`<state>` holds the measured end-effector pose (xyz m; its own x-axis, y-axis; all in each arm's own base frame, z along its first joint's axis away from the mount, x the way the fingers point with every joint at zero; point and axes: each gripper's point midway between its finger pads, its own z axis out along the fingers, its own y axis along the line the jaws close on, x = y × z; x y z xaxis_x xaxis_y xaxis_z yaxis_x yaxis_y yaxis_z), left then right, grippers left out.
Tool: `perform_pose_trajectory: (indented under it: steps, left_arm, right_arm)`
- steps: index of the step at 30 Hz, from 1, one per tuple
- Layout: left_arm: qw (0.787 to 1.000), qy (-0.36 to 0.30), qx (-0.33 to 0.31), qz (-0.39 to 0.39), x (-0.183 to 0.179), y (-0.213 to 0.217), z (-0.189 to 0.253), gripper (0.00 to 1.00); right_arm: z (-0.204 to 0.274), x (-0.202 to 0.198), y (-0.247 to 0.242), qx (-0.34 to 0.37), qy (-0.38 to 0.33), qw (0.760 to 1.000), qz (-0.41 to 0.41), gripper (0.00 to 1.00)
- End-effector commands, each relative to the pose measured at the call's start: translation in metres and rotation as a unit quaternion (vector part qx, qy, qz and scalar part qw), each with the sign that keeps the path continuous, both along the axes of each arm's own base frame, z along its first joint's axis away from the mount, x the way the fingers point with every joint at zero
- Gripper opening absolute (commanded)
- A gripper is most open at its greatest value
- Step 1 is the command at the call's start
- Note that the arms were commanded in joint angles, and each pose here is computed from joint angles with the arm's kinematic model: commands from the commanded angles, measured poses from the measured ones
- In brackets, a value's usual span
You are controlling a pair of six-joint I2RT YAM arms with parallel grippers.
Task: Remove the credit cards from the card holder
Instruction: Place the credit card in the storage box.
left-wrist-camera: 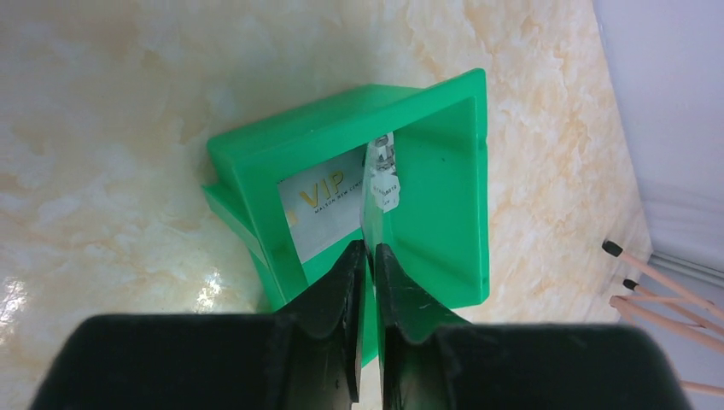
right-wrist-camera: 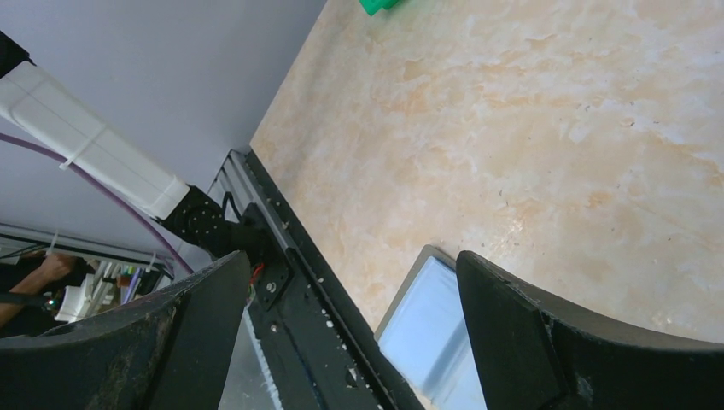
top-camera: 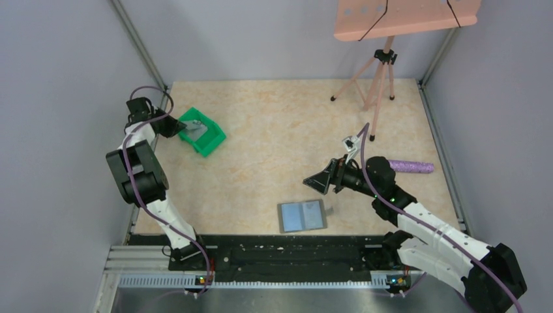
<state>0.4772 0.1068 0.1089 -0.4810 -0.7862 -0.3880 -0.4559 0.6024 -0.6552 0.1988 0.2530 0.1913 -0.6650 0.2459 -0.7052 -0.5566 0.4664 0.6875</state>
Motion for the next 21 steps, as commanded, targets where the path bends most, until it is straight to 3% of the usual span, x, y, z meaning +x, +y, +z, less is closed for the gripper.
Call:
perform_pose_trajectory:
  steps: [1,21]
  left_arm:
    - [1.000,-0.016,0.020,0.000,0.010,0.010,0.011,0.16]
    - [0.999,-0.016,0.041,0.020,0.014,0.021,0.038,0.37]
  right_arm:
    - [0.030,0.006,0.001,0.018,-0.039,0.999,-0.001,0.91]
    - [0.026,0.003,0.000,0.009,-0.025,1.000,-0.001,0.91]
